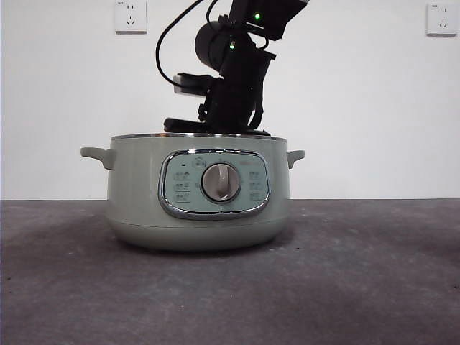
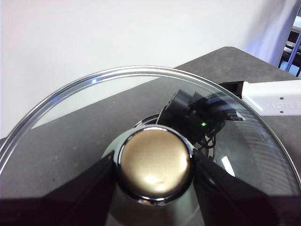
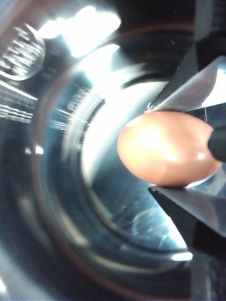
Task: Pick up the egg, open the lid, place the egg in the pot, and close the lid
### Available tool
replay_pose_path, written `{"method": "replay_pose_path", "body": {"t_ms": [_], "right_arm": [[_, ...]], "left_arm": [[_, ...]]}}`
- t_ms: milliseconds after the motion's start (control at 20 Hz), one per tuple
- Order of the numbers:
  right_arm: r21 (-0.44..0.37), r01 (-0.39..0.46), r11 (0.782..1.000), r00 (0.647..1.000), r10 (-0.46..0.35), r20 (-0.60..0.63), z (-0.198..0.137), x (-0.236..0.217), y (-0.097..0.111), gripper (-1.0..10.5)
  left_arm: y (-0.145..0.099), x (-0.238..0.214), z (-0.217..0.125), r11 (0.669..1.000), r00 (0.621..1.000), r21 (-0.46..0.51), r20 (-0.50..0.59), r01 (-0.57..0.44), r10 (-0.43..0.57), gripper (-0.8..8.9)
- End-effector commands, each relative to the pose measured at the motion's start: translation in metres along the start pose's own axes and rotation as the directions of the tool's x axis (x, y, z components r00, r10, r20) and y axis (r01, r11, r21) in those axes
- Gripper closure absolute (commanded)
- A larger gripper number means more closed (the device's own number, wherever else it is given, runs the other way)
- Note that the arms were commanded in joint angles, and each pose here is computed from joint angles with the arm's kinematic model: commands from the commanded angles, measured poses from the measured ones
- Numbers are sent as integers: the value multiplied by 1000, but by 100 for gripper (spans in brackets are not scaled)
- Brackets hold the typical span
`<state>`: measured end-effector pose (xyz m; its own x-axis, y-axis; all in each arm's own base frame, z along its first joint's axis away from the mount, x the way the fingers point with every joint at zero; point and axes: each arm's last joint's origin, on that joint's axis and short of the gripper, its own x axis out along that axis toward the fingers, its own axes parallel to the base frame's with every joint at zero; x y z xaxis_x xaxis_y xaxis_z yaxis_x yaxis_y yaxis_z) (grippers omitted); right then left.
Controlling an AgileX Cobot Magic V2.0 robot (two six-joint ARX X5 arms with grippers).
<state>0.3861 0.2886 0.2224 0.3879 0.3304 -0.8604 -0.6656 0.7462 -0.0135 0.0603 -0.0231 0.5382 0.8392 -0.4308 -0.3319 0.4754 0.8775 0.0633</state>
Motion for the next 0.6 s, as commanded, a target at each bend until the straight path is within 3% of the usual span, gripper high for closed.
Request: {"method": "replay_pose_path", "body": {"t_ms": [50, 250, 400, 600], "right_arm": [[-11, -3, 1000, 999, 3, -37, -4, 13, 1, 959], [-16, -6, 1000, 999, 5, -47, -5, 13, 1, 910], [-15, -9, 1000, 999, 8, -38, -4, 12, 1, 506], [-18, -9, 1000, 999, 10, 37, 6, -22, 2, 500]], "left_arm": [[-1, -9, 2, 1000, 999, 4, 43, -1, 1, 822], [-1, -9, 2, 1000, 999, 4, 43, -1, 1, 821], [-1, -9, 2, 1000, 999, 4, 43, -1, 1, 822], [-1, -8, 2, 1000, 999, 4, 41, -1, 0, 822]]}}
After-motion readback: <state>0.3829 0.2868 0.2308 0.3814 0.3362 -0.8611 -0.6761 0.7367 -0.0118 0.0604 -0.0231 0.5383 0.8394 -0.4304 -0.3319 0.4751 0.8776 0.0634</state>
